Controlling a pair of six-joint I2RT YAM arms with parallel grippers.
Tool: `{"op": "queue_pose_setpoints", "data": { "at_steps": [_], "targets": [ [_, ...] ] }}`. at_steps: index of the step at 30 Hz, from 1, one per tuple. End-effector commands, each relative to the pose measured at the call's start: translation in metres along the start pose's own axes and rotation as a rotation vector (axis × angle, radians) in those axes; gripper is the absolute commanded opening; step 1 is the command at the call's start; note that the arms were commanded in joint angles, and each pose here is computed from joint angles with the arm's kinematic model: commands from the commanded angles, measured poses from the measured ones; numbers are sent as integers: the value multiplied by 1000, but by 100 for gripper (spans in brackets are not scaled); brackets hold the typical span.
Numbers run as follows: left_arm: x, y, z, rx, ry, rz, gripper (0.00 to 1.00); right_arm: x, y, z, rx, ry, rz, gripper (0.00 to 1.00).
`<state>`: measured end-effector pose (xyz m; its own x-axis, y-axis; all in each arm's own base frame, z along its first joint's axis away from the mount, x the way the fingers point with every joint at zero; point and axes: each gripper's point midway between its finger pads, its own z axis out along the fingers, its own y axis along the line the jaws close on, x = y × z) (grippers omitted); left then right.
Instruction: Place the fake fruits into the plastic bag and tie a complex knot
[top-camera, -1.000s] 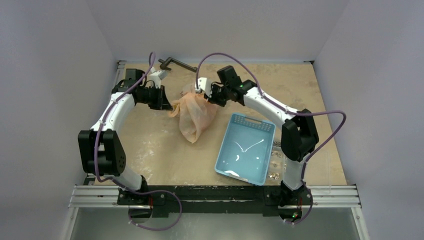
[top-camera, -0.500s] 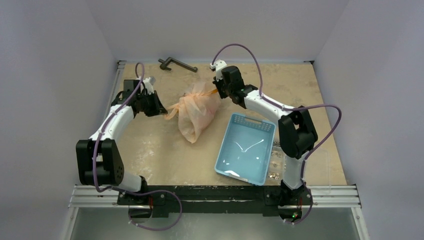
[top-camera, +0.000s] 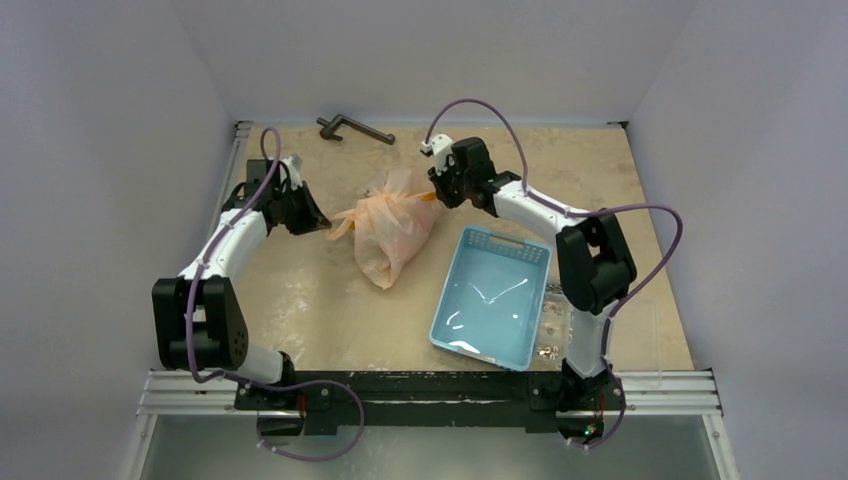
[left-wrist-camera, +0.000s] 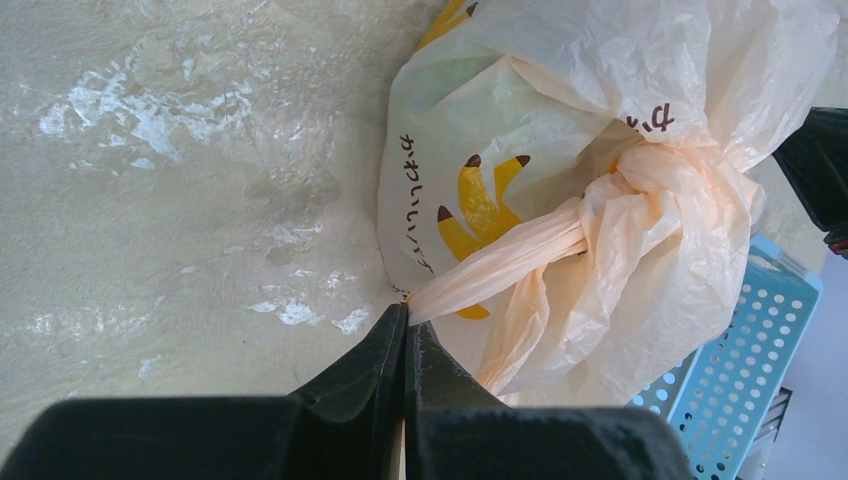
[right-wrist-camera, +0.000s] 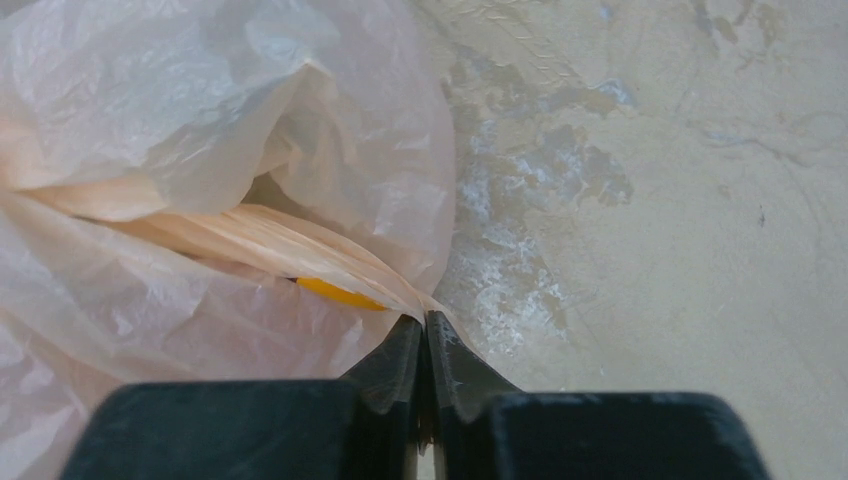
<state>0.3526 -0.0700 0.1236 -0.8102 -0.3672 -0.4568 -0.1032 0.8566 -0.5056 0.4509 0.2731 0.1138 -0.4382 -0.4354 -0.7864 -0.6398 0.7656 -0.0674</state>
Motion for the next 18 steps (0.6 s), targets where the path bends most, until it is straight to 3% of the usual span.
{"op": "queue_pose_setpoints", "data": {
  "at_steps": [1,5,8,15,18],
  "targets": [
    [-14,-1,-4,6,-24,41,0,-16,0,-10,-131,-15,-216,29],
    [-15,-4,-3,14,-24,58,0,-22,2,-2,-165,-15,-253,49],
    [-15,-6,-3,18,-24,71,0,-20,-3,6,-154,5,-282,51],
    [-16,-8,-1,23,-20,88,0,-17,13,18,-236,37,-396,48],
    [-19,-8,0,17,-23,88,0,-20,19,18,-215,27,-456,34]
  ]
}}
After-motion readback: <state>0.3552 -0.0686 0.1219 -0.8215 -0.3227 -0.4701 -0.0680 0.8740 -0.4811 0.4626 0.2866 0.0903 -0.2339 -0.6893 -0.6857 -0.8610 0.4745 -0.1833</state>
